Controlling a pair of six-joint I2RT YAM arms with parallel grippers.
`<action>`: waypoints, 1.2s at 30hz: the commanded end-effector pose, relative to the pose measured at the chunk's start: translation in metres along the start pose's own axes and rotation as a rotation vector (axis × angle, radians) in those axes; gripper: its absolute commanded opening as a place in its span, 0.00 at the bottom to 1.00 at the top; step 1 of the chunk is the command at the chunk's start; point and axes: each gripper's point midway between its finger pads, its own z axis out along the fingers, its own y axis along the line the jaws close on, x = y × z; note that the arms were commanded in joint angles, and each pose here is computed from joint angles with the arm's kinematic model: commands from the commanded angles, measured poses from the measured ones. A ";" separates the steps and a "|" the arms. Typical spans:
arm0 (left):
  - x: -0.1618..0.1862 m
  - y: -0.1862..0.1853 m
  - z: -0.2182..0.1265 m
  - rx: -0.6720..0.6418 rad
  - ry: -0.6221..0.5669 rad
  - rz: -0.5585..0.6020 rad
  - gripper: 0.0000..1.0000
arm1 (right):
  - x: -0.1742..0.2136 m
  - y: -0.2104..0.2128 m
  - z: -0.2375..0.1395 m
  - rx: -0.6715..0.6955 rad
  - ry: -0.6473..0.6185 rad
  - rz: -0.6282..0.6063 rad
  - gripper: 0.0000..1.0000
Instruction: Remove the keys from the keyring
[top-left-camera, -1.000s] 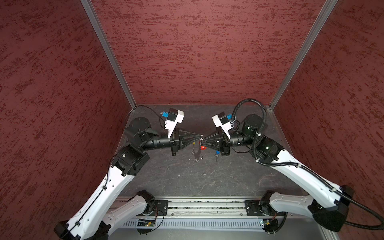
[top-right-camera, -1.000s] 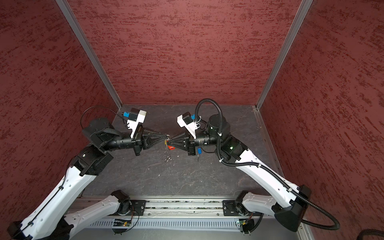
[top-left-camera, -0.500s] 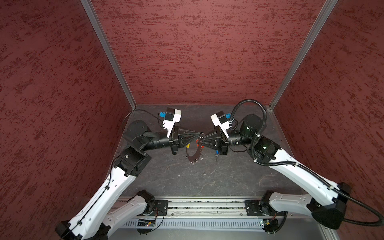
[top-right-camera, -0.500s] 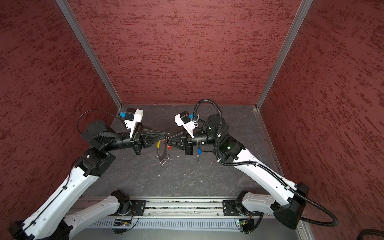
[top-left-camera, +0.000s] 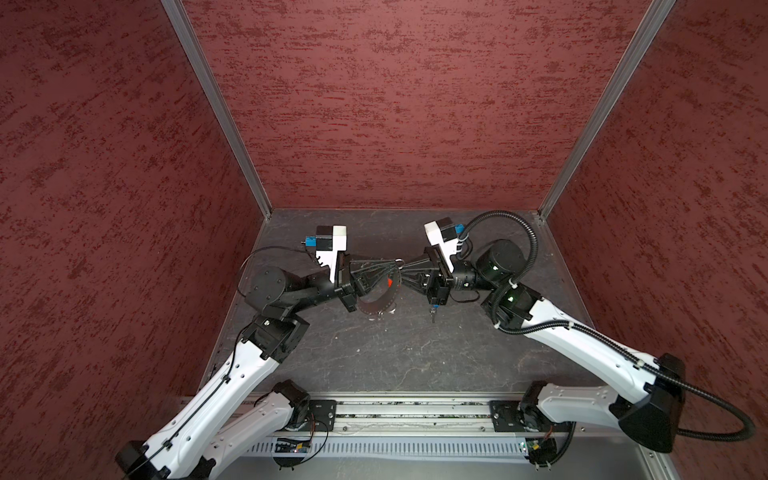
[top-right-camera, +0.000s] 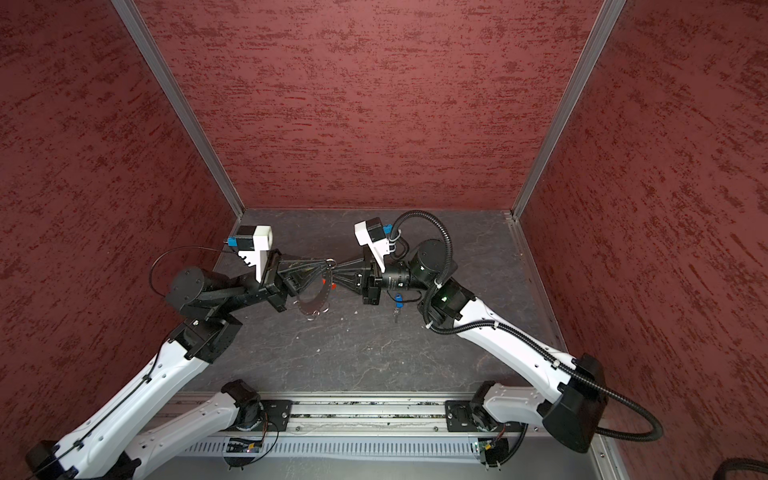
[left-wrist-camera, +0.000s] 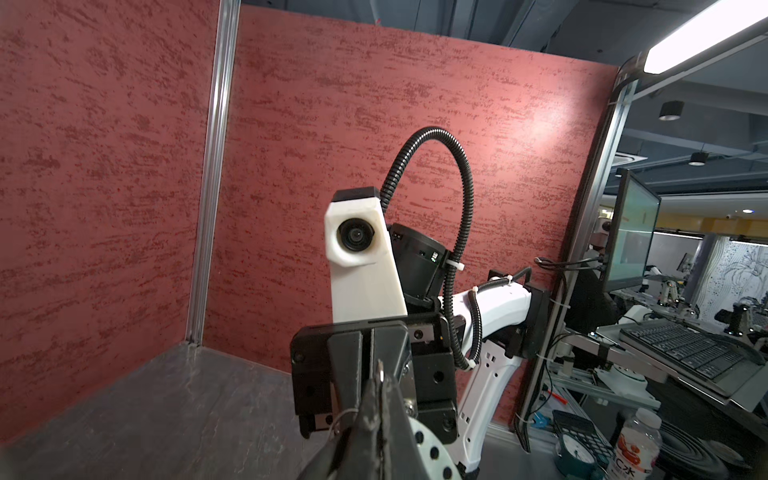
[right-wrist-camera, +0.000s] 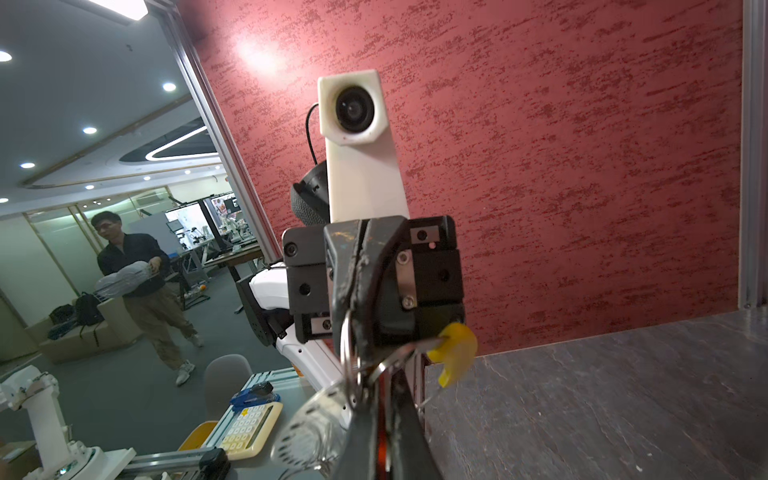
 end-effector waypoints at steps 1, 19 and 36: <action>-0.006 -0.003 0.003 0.023 -0.063 0.004 0.00 | -0.039 0.024 0.001 -0.069 -0.126 -0.091 0.00; -0.006 0.003 -0.001 -0.013 -0.096 -0.005 0.00 | -0.029 0.036 0.007 -0.181 -0.052 -0.038 0.00; -0.017 -0.005 -0.015 -0.082 -0.053 0.041 0.00 | -0.018 0.003 -0.008 0.136 0.021 -0.092 0.00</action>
